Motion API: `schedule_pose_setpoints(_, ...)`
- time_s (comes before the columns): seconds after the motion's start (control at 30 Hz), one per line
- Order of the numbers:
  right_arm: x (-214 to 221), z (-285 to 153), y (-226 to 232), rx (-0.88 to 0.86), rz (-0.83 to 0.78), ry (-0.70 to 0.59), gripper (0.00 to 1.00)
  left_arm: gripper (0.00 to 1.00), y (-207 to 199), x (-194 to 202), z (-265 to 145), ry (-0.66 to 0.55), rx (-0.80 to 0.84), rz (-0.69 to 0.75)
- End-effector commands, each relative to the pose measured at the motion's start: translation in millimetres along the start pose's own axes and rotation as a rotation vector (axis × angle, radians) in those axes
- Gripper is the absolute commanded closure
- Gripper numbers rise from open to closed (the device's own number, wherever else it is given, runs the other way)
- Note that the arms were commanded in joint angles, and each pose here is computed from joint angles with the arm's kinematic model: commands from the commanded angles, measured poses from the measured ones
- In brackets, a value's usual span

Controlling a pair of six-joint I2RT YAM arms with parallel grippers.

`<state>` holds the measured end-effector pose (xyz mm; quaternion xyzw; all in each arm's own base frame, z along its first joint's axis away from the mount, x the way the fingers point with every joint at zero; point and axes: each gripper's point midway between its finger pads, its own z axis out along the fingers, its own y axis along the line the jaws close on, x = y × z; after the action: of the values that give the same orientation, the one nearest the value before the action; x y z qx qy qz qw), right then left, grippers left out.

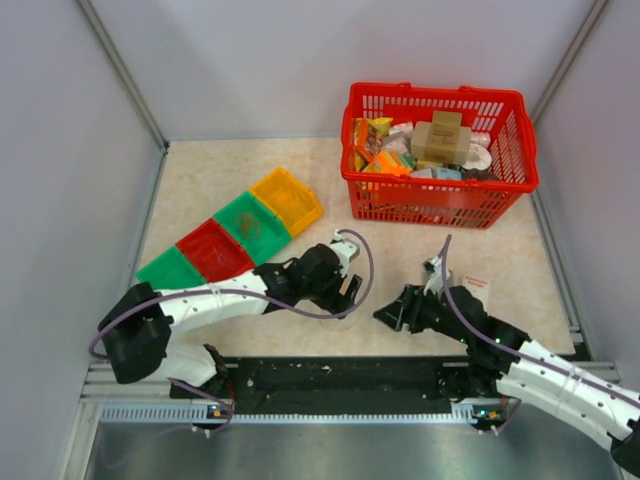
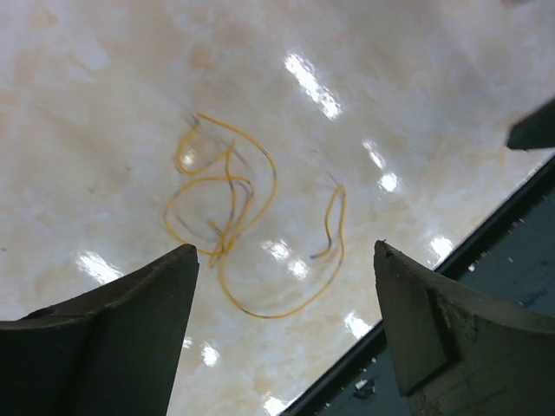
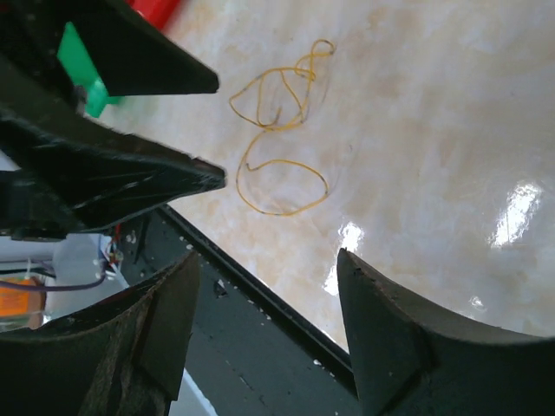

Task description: Untangle the cables

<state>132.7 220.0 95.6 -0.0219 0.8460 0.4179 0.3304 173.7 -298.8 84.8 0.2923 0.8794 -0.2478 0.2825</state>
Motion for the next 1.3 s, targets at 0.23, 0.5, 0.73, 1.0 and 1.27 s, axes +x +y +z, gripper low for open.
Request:
schedule_pose_setpoints(0.23, -34.3, -24.8, 18.7, -0.039, -0.020, -0.148, 0.36, 0.07, -5.0, 5.9, 43.7, 0.229, -0.021, 0.210)
schedule_pose_setpoints(0.5, -30.9, -29.3, 9.7, -0.029, 0.000, -0.169, 0.36, 0.20, 9.6, 22.7, 55.2, 0.297, -0.087, 0.221)
schedule_pose_setpoints(0.73, -33.7, -29.4, 8.1, -0.019, 0.000, -0.182, 0.36, 0.38, 10.3, 15.8, 52.8, 0.240, -0.134, 0.201)
schedule_pose_setpoints(1.0, -34.0, -28.8, 9.4, -0.013, -0.001, -0.173, 0.36, 0.23, -6.2, -4.5, 52.2, 0.202, -0.081, 0.206)
schedule_pose_setpoints(1.27, -32.0, -28.7, 10.0, -0.019, 0.011, -0.165, 0.36, 0.46, -5.7, -11.9, 52.3, 0.167, -0.089, 0.202)
